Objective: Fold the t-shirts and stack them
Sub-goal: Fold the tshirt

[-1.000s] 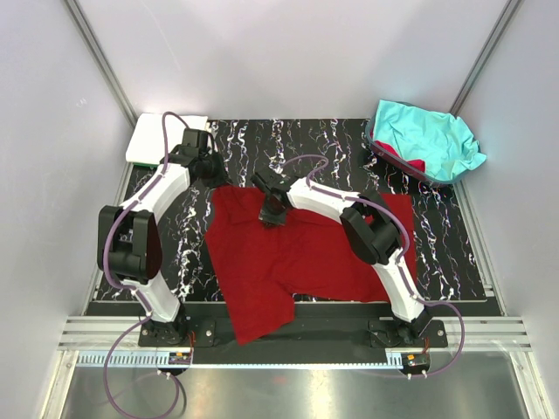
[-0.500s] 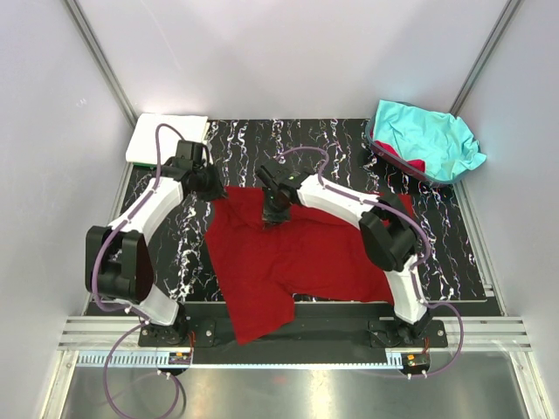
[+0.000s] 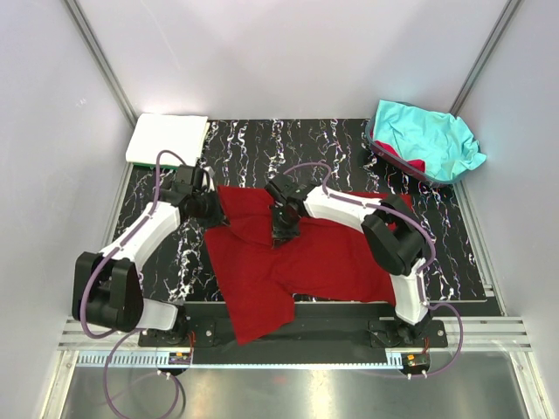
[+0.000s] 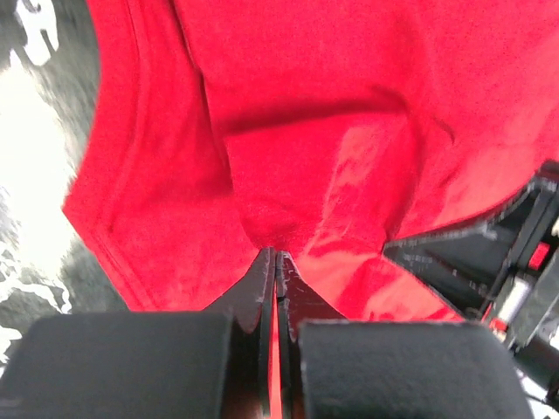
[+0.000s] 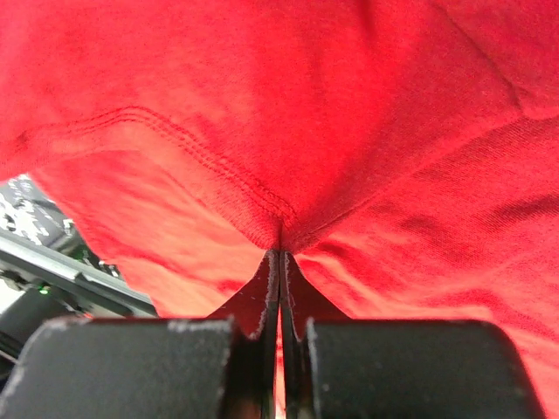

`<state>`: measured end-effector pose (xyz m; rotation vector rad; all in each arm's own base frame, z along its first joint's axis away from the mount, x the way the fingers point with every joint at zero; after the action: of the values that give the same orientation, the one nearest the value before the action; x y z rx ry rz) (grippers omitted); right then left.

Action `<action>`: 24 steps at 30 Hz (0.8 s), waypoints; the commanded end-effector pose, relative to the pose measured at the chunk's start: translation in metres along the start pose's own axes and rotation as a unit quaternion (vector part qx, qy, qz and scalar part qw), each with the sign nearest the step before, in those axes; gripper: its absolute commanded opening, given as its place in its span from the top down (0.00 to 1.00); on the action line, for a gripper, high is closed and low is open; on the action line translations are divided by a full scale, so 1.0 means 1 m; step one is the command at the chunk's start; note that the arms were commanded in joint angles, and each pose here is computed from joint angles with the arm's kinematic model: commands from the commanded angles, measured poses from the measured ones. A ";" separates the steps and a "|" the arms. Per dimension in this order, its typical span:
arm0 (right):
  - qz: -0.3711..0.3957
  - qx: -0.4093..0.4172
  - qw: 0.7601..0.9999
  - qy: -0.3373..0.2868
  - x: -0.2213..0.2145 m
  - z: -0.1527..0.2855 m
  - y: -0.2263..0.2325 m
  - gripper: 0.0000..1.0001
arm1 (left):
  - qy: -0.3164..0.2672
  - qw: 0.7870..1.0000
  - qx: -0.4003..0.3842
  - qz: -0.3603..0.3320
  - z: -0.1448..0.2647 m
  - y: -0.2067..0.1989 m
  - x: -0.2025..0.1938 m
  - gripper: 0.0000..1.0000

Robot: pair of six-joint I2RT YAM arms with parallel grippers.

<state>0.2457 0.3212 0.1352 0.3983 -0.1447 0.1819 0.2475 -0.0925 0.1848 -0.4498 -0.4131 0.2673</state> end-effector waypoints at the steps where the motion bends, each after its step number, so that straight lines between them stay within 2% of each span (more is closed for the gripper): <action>1: 0.024 0.040 0.999 -0.025 -0.002 0.024 0.010 1.00 | 0.011 0.999 -0.030 -0.005 0.009 -0.007 -0.015 1.00; 10: 0.024 0.036 0.999 -0.022 -0.011 0.028 0.002 1.00 | 0.038 0.999 -0.021 -0.003 0.007 0.004 -0.048 1.00; 17: 0.034 0.053 0.998 -0.032 -0.015 0.028 -0.001 0.99 | 0.032 0.999 -0.009 -0.003 0.004 0.007 -0.050 1.00; 18: 0.029 0.058 0.997 -0.035 -0.015 0.028 0.000 0.94 | 0.027 1.000 -0.010 -0.003 0.004 0.006 -0.048 1.00; 19: 0.027 0.061 0.997 -0.036 -0.016 0.024 -0.002 0.81 | 0.027 1.000 -0.008 -0.004 0.004 0.005 -0.046 1.00; 21: 0.027 0.069 0.996 -0.052 -0.012 0.019 -0.001 0.76 | 0.025 1.000 -0.010 -0.005 0.004 0.003 -0.042 1.00; 24: 0.021 0.061 0.997 -0.042 -0.010 0.006 -0.002 0.71 | 0.028 1.000 -0.012 -0.002 0.003 0.000 -0.040 1.00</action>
<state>0.2286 0.3056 0.1343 0.4641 -0.1787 0.2080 0.1990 -0.1002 0.1617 -0.4532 -0.3108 0.2507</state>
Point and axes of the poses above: each gripper's point midway between its finger pads, its own z axis back along the fingers, its own y axis along the line the jaws close on, x = y × z, the point moved 10 cm from there along z, back along the fingers, and after that the axes turned 5 degrees about z, right-handed, at the moved point
